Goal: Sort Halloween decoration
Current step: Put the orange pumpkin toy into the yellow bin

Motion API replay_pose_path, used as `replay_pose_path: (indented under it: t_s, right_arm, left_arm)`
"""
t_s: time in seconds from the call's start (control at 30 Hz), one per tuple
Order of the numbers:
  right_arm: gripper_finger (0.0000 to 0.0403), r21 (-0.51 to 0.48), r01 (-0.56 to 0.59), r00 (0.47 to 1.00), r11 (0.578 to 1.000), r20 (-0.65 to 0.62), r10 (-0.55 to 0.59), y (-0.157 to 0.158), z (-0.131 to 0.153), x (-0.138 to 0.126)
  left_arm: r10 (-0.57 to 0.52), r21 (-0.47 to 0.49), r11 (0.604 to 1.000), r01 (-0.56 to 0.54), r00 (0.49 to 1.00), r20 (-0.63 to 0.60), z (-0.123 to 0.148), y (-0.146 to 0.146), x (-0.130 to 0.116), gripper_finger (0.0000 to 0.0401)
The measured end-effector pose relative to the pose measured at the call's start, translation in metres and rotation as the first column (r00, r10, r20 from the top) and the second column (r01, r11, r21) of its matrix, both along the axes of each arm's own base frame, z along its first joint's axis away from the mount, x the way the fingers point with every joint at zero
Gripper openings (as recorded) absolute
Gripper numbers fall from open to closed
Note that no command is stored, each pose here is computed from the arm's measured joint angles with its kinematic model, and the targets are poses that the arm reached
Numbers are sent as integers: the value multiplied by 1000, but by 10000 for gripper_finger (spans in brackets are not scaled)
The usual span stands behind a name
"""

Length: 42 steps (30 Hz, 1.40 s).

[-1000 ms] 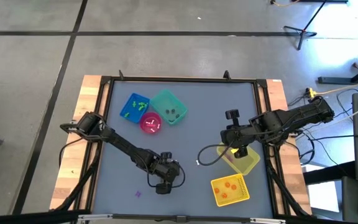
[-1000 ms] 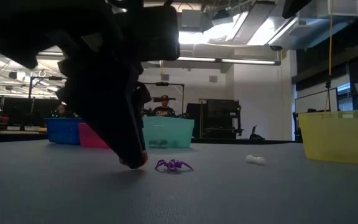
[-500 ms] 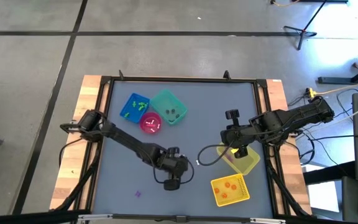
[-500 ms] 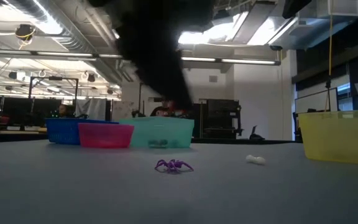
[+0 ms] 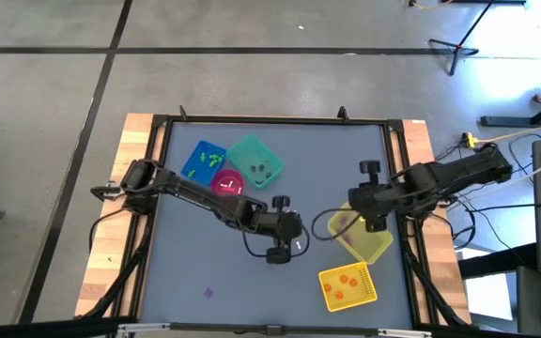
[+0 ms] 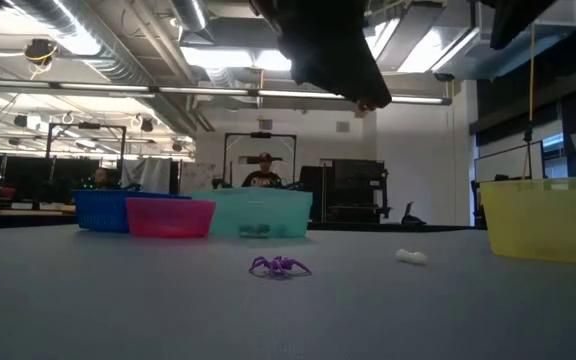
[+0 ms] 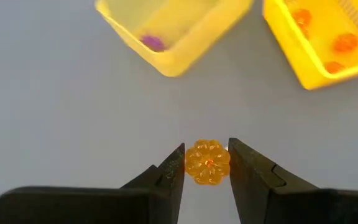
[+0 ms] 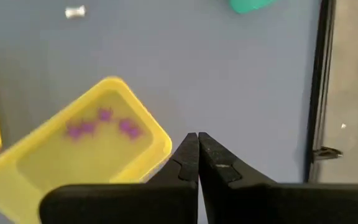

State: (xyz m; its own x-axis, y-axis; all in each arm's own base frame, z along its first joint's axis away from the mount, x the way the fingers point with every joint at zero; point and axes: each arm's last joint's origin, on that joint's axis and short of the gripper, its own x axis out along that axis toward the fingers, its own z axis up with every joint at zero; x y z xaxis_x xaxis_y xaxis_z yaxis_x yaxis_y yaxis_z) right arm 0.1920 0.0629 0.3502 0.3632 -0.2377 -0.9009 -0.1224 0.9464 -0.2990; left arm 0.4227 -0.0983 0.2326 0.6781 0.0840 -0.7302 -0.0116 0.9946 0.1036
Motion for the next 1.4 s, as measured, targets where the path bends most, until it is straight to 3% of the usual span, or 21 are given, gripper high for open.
replay_pose_path:
  t_s: [0.2, 0.37, 0.5, 0.63, 0.83, 1.0, 1.13, 1.4]
  right_arm:
    - [1, 140, 25, 966, 990, 252, -60, -12, -31, -32]
    - [1, 335, 36, 835, 942, 508, -212, -14, -58, -37]
    - [1, 487, 32, 722, 873, 593, -357, -12, -75, -31]
    - [12, 593, 50, 657, 804, 587, -474, -9, -83, -22]
    - [103, 646, 101, 663, 757, 524, -535, -6, -91, -15]
    - [185, 772, 194, 607, 605, 390, -692, -4, -97, -9]
    - [220, 831, 239, 577, 502, 294, -762, 0, -103, -2]
    - [226, 874, 158, 566, 459, 300, -767, 8, -105, 18]
  left_arm:
    - [55, 25, 998, -57, 997, 58, 4, 11, 6, 92]
    - [91, 33, 995, -96, 988, 128, 8, 15, 11, 92]
    - [111, 32, 992, -119, 976, 185, 13, 15, 14, 92]
    - [132, 42, 989, -145, 967, 216, 15, 16, 15, 92]
    - [103, 91, 988, -126, 969, 226, 16, 17, 16, 92]
    - [88, 105, 988, -115, 969, 231, 17, 17, 17, 92]
    - [88, 104, 988, -115, 968, 233, 17, 17, 17, 92]
    - [87, 106, 988, -114, 969, 233, 17, 17, 17, 92]
